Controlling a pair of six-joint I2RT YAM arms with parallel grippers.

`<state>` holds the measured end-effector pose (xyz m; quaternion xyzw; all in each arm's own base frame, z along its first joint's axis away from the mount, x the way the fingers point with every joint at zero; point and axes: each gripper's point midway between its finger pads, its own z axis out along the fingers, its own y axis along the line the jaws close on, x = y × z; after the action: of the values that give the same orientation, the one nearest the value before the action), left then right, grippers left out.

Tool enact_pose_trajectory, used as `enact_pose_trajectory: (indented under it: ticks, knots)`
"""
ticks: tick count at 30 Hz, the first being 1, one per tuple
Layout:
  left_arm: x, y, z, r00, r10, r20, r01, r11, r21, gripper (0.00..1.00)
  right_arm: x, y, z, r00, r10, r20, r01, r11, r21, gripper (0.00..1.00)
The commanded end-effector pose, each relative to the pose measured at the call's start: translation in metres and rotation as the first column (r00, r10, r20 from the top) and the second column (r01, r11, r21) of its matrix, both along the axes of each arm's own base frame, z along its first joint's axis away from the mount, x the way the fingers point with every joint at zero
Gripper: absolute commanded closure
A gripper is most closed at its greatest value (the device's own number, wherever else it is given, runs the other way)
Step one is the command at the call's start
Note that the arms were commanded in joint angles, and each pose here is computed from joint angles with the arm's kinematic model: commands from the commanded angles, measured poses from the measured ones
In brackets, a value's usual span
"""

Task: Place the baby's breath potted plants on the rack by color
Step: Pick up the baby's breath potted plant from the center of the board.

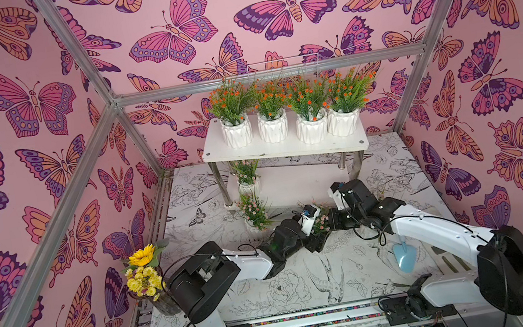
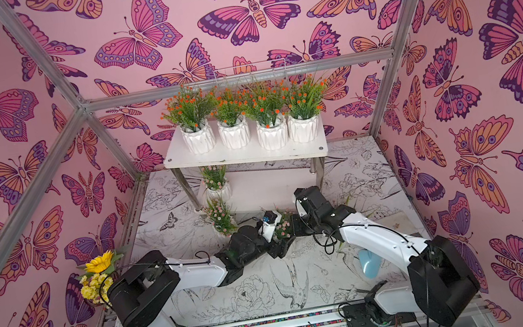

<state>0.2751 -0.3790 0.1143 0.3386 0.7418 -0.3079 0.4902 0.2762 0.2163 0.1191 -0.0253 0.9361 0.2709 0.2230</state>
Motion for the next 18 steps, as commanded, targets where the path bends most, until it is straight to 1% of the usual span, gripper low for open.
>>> enact_pose_trajectory:
  ticks: [1,8,15,18]
  knots:
    - [0.008,0.003,-0.007,0.999,0.037,-0.004,-0.037,0.999,0.027,0.28,0.008,0.005,0.014,0.999,-0.014,0.046,0.012,0.999,0.038,0.92]
    - [0.009,0.002,-0.006,0.999,0.038,0.007,-0.038,0.999,0.035,0.30,0.009,0.000,0.008,0.999,-0.034,0.040,0.033,0.999,0.022,0.88]
    - [0.008,0.000,0.000,1.000,0.021,0.022,-0.022,0.999,0.025,0.30,0.011,-0.009,0.010,0.997,-0.057,0.047,0.057,0.998,0.012,0.81]
    - [0.009,0.000,0.003,0.999,0.025,0.026,-0.026,0.999,0.029,0.31,0.010,-0.015,0.014,0.996,-0.070,0.056,0.070,0.998,0.004,0.81]
